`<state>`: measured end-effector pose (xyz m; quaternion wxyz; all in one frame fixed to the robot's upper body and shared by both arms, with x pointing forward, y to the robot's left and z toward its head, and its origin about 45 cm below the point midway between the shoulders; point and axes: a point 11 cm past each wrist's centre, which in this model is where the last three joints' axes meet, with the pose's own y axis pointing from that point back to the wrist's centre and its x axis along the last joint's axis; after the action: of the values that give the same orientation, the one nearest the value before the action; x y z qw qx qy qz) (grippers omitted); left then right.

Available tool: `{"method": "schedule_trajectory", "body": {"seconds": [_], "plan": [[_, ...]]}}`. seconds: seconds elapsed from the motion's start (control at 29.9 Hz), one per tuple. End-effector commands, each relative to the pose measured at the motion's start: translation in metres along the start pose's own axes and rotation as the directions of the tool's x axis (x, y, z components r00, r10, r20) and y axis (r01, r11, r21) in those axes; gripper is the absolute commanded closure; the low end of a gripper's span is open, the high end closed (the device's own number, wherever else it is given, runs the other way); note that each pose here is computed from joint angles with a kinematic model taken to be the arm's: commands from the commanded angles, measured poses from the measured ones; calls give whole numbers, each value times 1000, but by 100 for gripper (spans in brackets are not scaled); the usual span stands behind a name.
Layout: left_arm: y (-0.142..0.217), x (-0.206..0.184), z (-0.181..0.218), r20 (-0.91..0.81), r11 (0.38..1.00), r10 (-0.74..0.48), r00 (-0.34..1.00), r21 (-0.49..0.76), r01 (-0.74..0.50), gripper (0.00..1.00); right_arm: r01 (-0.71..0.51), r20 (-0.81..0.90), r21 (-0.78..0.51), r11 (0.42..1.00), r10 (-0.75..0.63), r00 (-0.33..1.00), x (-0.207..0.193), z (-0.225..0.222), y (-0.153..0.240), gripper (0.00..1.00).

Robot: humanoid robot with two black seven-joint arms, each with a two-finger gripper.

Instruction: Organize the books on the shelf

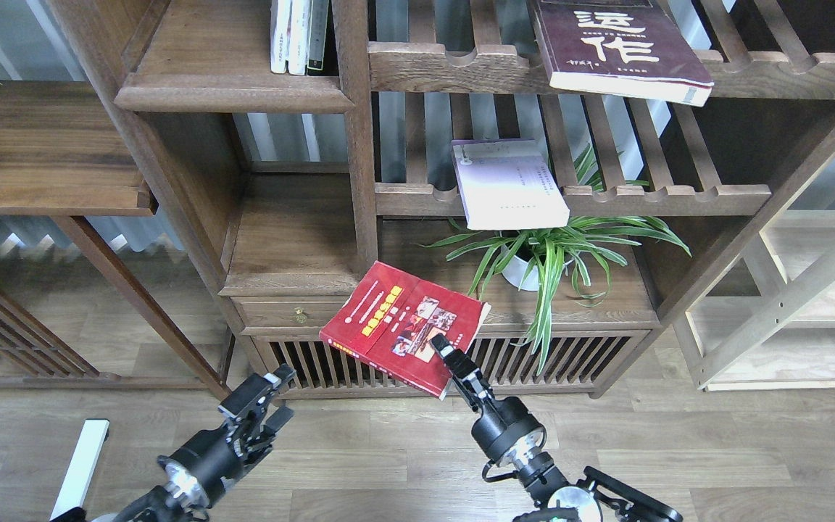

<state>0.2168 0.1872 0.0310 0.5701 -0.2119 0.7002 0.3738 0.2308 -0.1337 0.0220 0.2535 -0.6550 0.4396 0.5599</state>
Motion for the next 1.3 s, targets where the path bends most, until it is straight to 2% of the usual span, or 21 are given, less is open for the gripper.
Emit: {"method": "schedule_trajectory", "body": {"seconds": [0.0, 0.23, 1.04, 1.14, 1.27], "plan": [[-10, -4, -12, -16, 999, -11, 1000, 36, 12, 1, 12, 18, 2, 1000, -12, 1000, -5, 1, -2, 95], [-15, -4, -24, -86, 997, 1, 996, 71, 5, 2, 37, 85, -16, 999, -36, 996, -17, 15, -3, 95], [-20, -9, -22, -73, 997, -8, 997, 73, 13, 7, 34, 105, -77, 996, -25, 994, -17, 38, 8, 95], [-21, -9, -22, -71, 997, -8, 997, 74, 13, 10, 34, 105, -77, 996, -25, 994, -17, 38, 8, 95], [-28, -15, -27, -74, 996, -26, 997, 86, 32, 23, 34, 105, -77, 996, -25, 994, -17, 38, 8, 95]]}}
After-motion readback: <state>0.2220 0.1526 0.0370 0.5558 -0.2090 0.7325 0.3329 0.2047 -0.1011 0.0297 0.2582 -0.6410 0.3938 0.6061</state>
